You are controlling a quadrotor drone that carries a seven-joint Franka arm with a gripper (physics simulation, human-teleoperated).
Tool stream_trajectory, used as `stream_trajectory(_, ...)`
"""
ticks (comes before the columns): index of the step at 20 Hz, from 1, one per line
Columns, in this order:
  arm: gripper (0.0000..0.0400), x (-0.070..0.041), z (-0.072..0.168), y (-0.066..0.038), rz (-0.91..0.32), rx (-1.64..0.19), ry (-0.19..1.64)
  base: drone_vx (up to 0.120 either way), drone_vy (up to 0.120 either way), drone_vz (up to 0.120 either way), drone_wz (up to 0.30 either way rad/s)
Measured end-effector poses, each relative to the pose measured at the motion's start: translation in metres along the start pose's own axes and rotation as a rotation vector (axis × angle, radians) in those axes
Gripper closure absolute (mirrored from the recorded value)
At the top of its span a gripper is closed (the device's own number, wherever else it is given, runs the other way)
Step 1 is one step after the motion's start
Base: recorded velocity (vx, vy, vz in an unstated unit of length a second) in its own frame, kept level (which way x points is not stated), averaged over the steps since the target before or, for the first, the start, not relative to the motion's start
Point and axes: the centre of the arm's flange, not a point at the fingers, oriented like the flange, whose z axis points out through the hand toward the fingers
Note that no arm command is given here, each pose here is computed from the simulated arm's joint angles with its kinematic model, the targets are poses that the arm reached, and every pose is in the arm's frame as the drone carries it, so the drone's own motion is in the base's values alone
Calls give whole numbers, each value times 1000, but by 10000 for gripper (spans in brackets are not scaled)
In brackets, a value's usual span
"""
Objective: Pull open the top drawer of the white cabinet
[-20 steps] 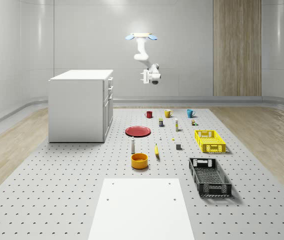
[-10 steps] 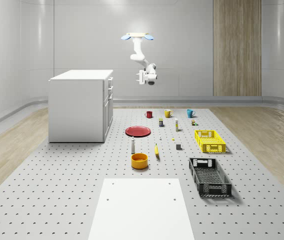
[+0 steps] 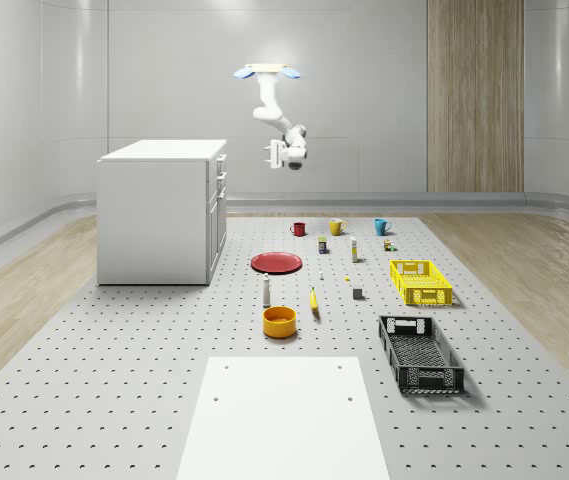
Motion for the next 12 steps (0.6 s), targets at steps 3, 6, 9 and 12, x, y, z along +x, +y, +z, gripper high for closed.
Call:
stream_trajectory(3, 89, 0, 0, 0, 0, 0, 0, 120, -120, 0, 0)
stream_trajectory(6, 89, 0, 0, 0, 0, 0, 0, 120, -120, 40, 0)
stream_trajectory(9, 89, 0, 0, 0, 0, 0, 0, 120, -120, 13, 0)
stream_trajectory(12, 89, 0, 0, 0, 0, 0, 0, 120, -120, 0, 0)
